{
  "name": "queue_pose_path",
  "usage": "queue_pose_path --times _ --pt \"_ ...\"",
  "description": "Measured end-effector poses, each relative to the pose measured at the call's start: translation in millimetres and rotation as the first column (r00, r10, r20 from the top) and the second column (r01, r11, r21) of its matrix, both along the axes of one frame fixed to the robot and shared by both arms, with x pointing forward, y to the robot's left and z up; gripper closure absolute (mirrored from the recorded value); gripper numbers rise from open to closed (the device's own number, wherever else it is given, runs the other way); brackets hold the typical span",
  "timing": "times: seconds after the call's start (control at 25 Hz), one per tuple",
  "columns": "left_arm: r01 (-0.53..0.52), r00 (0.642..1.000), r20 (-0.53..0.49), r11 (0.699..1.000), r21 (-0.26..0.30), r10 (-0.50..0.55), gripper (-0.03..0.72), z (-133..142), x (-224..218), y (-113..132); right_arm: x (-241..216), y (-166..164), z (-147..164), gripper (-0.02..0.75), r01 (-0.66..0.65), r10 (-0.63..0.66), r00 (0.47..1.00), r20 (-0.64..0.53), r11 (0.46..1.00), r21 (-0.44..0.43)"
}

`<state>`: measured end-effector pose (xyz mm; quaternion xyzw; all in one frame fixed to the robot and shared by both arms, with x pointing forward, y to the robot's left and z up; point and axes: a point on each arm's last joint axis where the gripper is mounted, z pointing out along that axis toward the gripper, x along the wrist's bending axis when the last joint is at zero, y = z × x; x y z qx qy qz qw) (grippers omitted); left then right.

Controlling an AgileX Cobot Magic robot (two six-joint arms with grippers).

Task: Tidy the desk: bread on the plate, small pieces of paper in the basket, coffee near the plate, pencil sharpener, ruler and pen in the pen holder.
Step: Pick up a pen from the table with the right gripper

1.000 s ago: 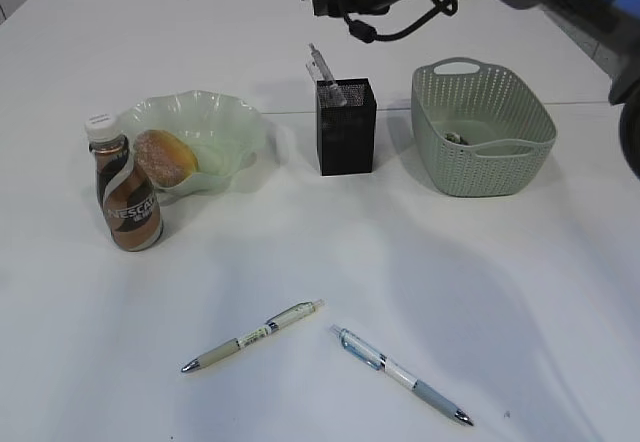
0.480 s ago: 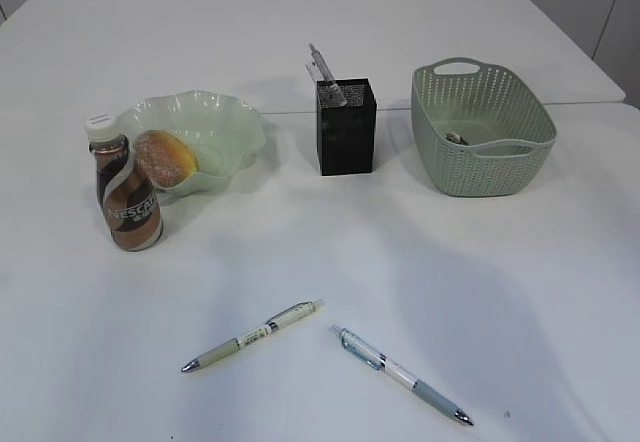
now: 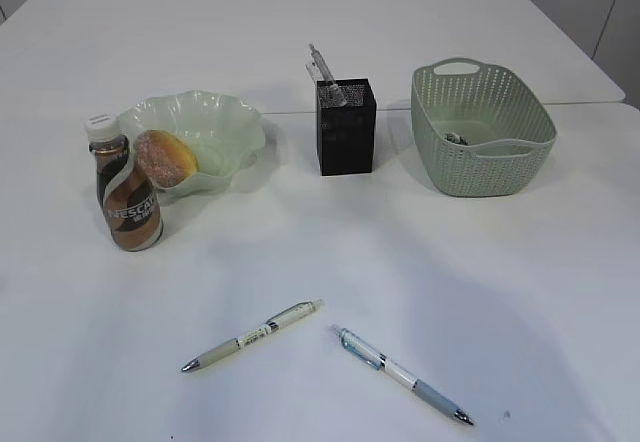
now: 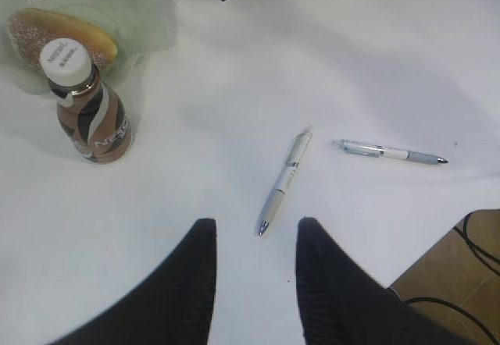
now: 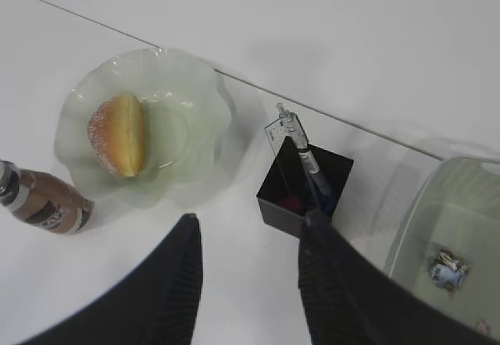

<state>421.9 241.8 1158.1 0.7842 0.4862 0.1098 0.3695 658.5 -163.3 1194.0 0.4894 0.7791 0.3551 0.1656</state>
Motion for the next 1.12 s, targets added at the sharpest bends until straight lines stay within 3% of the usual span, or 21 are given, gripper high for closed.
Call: queue_pose_path --times 0.32,0.88,1.12 --pt "0.000 1.000 -0.001 1.000 0.000 0.000 0.449 0 0 0 -44 -12 26 0.403 -0.010 0.010 1.000 -0.018 1.000 -0.012" --pt "0.009 1.000 -0.015 1.000 -0.009 -0.009 0.449 0 -1 -1 -65 -18 19 0.404 -0.016 0.014 0.997 -0.078 0.999 -0.032" --pt "0.020 0.999 -0.028 0.999 -0.051 -0.022 0.449 1 -3 -4 -69 -19 14 0.404 -0.020 0.016 0.995 -0.099 0.999 -0.040"
